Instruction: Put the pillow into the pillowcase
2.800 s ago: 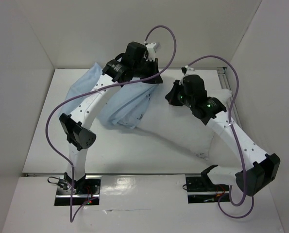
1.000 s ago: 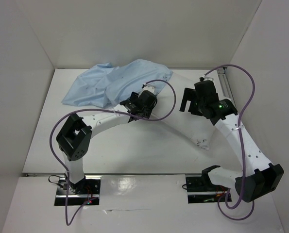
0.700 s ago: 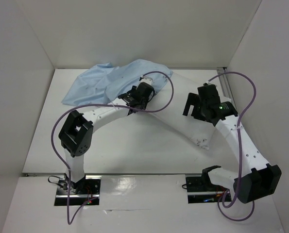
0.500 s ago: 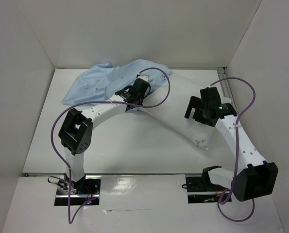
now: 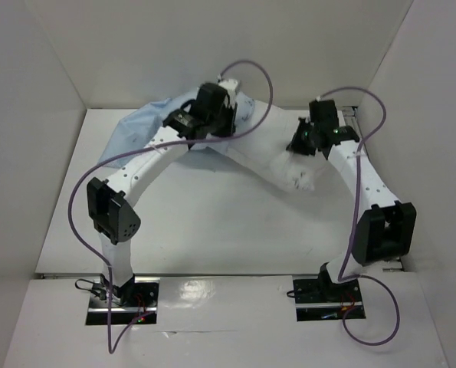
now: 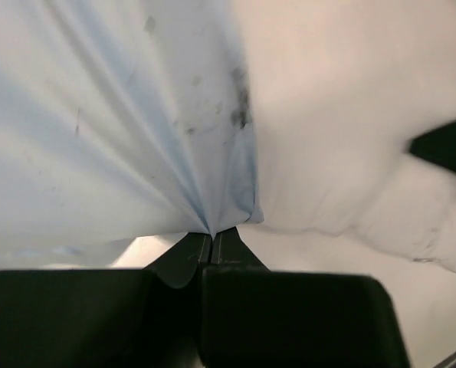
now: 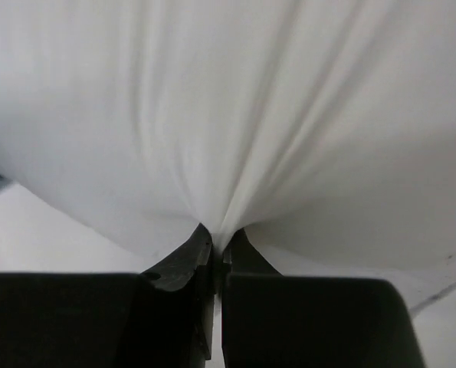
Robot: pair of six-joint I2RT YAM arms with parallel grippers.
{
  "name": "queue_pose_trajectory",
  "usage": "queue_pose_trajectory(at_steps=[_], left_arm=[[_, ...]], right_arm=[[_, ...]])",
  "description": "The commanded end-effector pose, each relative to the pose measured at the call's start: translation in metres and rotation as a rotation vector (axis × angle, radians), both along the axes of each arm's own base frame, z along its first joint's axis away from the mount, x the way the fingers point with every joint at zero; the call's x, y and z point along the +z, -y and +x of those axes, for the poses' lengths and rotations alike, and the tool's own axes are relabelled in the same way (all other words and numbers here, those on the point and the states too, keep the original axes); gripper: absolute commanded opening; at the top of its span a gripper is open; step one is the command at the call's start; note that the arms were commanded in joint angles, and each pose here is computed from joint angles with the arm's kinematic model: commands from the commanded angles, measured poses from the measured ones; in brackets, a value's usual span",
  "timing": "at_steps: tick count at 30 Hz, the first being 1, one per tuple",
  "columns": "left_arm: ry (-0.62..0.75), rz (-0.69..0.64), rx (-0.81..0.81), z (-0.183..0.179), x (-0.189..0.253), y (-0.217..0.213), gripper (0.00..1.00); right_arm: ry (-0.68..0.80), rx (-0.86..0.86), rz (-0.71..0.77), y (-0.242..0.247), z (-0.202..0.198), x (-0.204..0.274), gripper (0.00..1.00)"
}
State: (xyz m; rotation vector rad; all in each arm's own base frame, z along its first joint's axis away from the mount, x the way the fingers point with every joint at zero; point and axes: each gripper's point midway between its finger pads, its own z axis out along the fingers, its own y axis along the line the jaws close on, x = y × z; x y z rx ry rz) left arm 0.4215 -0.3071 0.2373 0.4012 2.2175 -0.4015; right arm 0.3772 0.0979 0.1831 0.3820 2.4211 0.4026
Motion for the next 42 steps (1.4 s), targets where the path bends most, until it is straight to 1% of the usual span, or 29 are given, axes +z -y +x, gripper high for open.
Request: queue_pose_trajectory(at_steps=[1,2,5,7,8,9,10,11,12,14,15,18,19,22,23,24,26,27,28,29,30,33,34,35,36,38,39,41,42], left_arm=[[0.142,-0.321,-0.210,-0.005,0.134,0.037,0.00],[0.217,-0.396,-0.241,-0.006,0.180,0.037,0.00],[0.178,-0.505,-0.331,-0.014,0.197,0.043,0.00],[0.134,-0.535,-0.386,-0.026,0.189,0.049,0.00],[0.062,-0.521,-0.380,-0.032,0.161,0.048,0.00],[0.021,-0.520,-0.377,-0.037,0.147,0.047,0.00],[0.005,-0.520,-0.386,-0.042,0.136,0.047,0.00],[-0.119,-0.504,-0.360,-0.051,0.091,0.044,0.00],[-0.129,-0.518,-0.362,-0.067,0.093,0.037,0.00],[-0.160,-0.543,-0.361,-0.085,0.079,0.035,0.00],[-0.227,-0.517,-0.324,-0.095,0.048,0.027,0.00],[-0.258,-0.493,-0.316,-0.121,0.043,0.018,0.00],[-0.258,-0.477,-0.310,-0.126,0.044,0.013,0.05],[-0.273,-0.367,-0.259,-0.131,0.034,-0.004,0.41],[-0.247,-0.341,-0.235,-0.129,0.038,-0.011,0.74],[-0.200,-0.326,-0.236,-0.125,0.054,-0.014,0.86],[-0.190,-0.279,-0.212,-0.126,0.063,-0.025,0.97],[-0.157,-0.254,-0.186,-0.119,0.069,-0.034,0.99],[-0.133,-0.265,-0.179,-0.115,0.084,-0.036,0.98],[-0.137,-0.251,-0.171,-0.111,0.084,-0.041,0.93],[-0.115,-0.262,-0.159,-0.103,0.092,-0.049,0.86],[-0.026,-0.277,-0.048,-0.068,0.105,-0.070,0.22],[-0.009,-0.283,-0.033,-0.058,0.108,-0.074,0.22],[-0.030,-0.268,-0.005,-0.040,0.096,-0.076,0.15],[-0.038,-0.248,0.033,-0.027,0.089,-0.081,0.17],[-0.016,-0.225,0.116,0.003,0.100,-0.090,0.40],[-0.082,-0.172,0.151,0.028,0.064,-0.086,0.70],[-0.052,-0.124,0.247,0.055,0.070,-0.096,0.88],[-0.104,-0.080,0.267,0.072,0.035,-0.092,0.89]], right_arm=[[0.508,0.074,0.143,-0.030,0.069,0.173,0.00],[0.556,0.075,0.150,-0.030,0.068,0.197,0.00],[0.647,0.142,0.218,-0.052,0.060,0.241,0.00],[0.568,0.161,0.218,-0.070,0.054,0.205,0.00],[0.562,0.201,0.241,-0.093,0.042,0.197,0.00],[0.457,0.216,0.220,-0.102,0.033,0.146,0.00],[0.399,0.207,0.218,-0.108,0.024,0.121,0.00],[0.383,0.221,0.257,-0.122,0.010,0.113,0.00],[0.283,0.222,0.252,-0.126,-0.008,0.065,0.00],[0.244,0.228,0.301,-0.140,-0.038,0.045,0.00],[0.229,0.218,0.307,-0.142,-0.045,0.034,0.00],[0.145,0.211,0.282,-0.140,-0.082,-0.011,0.00],[0.143,0.203,0.273,-0.136,-0.085,-0.013,0.00],[0.184,0.203,0.254,-0.126,-0.092,0.000,0.00],[0.195,0.201,0.243,-0.123,-0.093,0.002,0.00],[0.193,0.221,0.217,-0.119,-0.097,0.001,0.00],[0.204,0.222,0.178,-0.114,-0.095,0.008,0.09],[0.216,0.222,0.134,-0.108,-0.093,0.010,0.23],[0.195,0.216,0.098,-0.102,-0.095,0.008,0.67],[0.210,0.207,0.080,-0.100,-0.090,0.018,0.78],[0.229,0.186,0.031,-0.091,-0.086,0.023,0.84],[0.306,0.132,-0.048,-0.075,-0.073,0.054,0.96],[0.335,0.122,-0.065,-0.072,-0.069,0.064,0.98],[0.383,0.100,-0.066,-0.070,-0.063,0.085,1.00],[0.401,0.053,-0.088,-0.061,-0.054,0.092,1.00],[0.406,-0.008,-0.112,-0.045,-0.035,0.103,1.00],[0.390,-0.012,-0.102,-0.042,-0.028,0.104,1.00],[0.334,-0.086,-0.094,-0.017,-0.007,0.095,1.00],[0.312,-0.070,-0.062,-0.015,-0.004,0.090,1.00]])
